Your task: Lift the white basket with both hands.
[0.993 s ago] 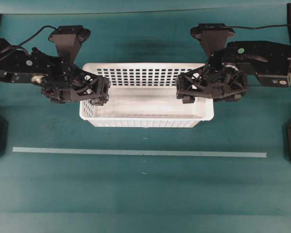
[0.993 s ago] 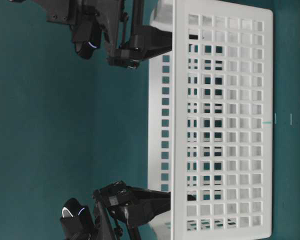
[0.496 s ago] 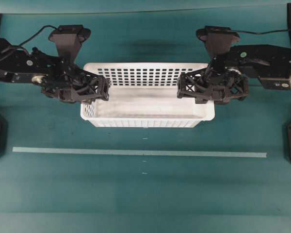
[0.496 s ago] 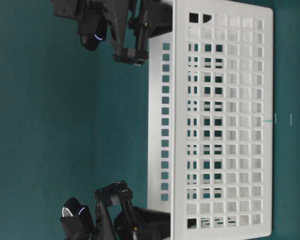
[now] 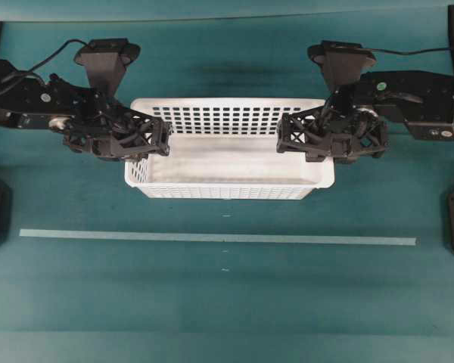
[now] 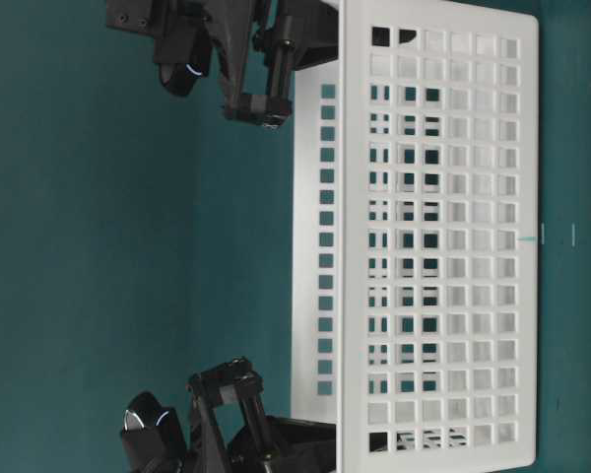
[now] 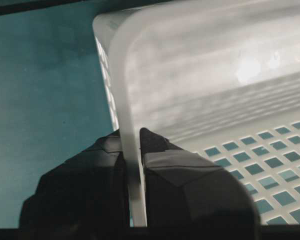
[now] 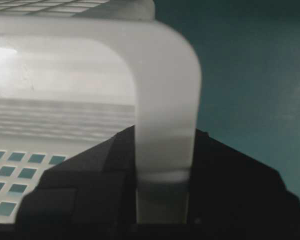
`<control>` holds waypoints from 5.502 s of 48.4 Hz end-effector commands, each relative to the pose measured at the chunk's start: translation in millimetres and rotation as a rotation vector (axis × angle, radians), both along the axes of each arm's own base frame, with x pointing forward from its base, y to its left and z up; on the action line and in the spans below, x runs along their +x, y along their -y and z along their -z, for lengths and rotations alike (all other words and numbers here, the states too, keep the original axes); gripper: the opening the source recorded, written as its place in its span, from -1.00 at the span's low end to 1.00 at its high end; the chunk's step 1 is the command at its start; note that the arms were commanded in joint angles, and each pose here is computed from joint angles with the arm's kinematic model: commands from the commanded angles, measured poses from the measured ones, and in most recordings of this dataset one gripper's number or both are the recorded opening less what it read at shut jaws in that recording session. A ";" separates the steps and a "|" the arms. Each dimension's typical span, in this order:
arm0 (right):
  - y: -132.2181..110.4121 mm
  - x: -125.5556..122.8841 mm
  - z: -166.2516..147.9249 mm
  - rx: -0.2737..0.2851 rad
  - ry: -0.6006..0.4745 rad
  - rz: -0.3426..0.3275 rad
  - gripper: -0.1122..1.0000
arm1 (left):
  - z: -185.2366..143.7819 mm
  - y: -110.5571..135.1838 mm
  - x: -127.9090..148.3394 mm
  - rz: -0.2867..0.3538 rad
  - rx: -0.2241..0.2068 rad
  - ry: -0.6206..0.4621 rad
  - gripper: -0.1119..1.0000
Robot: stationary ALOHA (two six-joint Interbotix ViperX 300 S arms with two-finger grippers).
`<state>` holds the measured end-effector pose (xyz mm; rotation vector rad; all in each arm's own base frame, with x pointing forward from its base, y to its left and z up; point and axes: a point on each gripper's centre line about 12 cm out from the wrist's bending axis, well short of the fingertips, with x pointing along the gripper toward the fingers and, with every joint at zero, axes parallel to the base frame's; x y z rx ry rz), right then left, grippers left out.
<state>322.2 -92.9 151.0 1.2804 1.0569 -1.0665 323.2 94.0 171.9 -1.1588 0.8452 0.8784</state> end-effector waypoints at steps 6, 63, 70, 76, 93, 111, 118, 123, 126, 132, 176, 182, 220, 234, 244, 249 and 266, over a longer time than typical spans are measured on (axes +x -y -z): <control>-0.4 6.9 -1.1 -0.013 0.030 -0.016 -0.48 | -8.5 -0.5 5.3 0.007 0.014 0.041 -0.81; -30.2 10.8 -32.6 -0.008 0.033 -0.068 -0.48 | -49.8 28.8 11.3 0.070 0.007 0.057 -0.81; -42.9 10.1 -31.0 -0.002 0.029 -0.084 -0.48 | -48.8 43.2 11.3 0.055 -0.024 0.063 -0.81; -58.5 10.5 -29.3 0.006 0.026 -0.100 -0.48 | -50.5 54.3 9.7 0.072 -0.032 0.071 -0.81; -90.7 9.1 -27.1 0.027 0.024 -0.079 -0.48 | -51.9 87.7 9.7 0.090 -0.073 0.087 -0.81; -113.8 8.5 -23.5 0.020 0.022 -0.079 -0.48 | -40.9 116.9 11.9 0.099 -0.116 0.075 -0.81; -118.0 6.9 -18.3 0.021 0.006 -0.077 -0.48 | -32.0 123.8 14.3 0.111 -0.119 0.053 -0.81; -119.6 8.1 -14.2 0.021 0.008 -0.080 -0.48 | -27.9 122.6 14.4 0.113 -0.110 0.041 -0.81; -119.7 9.6 -12.4 0.021 0.012 -0.079 -0.48 | -28.5 122.5 14.0 0.115 -0.109 0.044 -0.81; -120.3 11.1 -8.8 0.021 0.014 -0.081 -0.48 | -27.0 120.7 11.9 0.110 -0.108 0.038 -0.81; -119.0 2.0 12.2 0.025 0.028 -0.077 -0.48 | -5.9 114.7 4.6 0.095 -0.106 0.001 -0.81; -118.5 2.7 12.9 0.026 0.051 -0.076 -0.48 | -4.5 114.2 4.3 0.095 -0.107 0.013 -0.82; -114.1 2.9 13.4 0.024 0.065 -0.058 0.95 | -2.9 113.9 2.0 0.093 -0.111 0.039 0.78; -109.5 -7.9 2.2 0.022 0.039 -0.048 0.94 | -13.4 113.6 -3.0 0.094 -0.113 0.071 0.78; -100.2 -19.4 -30.4 -0.009 0.070 -0.047 0.94 | -42.2 112.5 -18.7 0.097 -0.116 0.151 0.78; -98.4 -24.1 -47.0 -0.017 0.113 -0.050 0.94 | -57.3 111.8 -27.8 0.109 -0.112 0.196 0.78; -87.7 -40.4 -113.1 -0.138 0.402 -0.132 0.94 | -117.2 106.2 -61.0 0.211 -0.033 0.411 0.78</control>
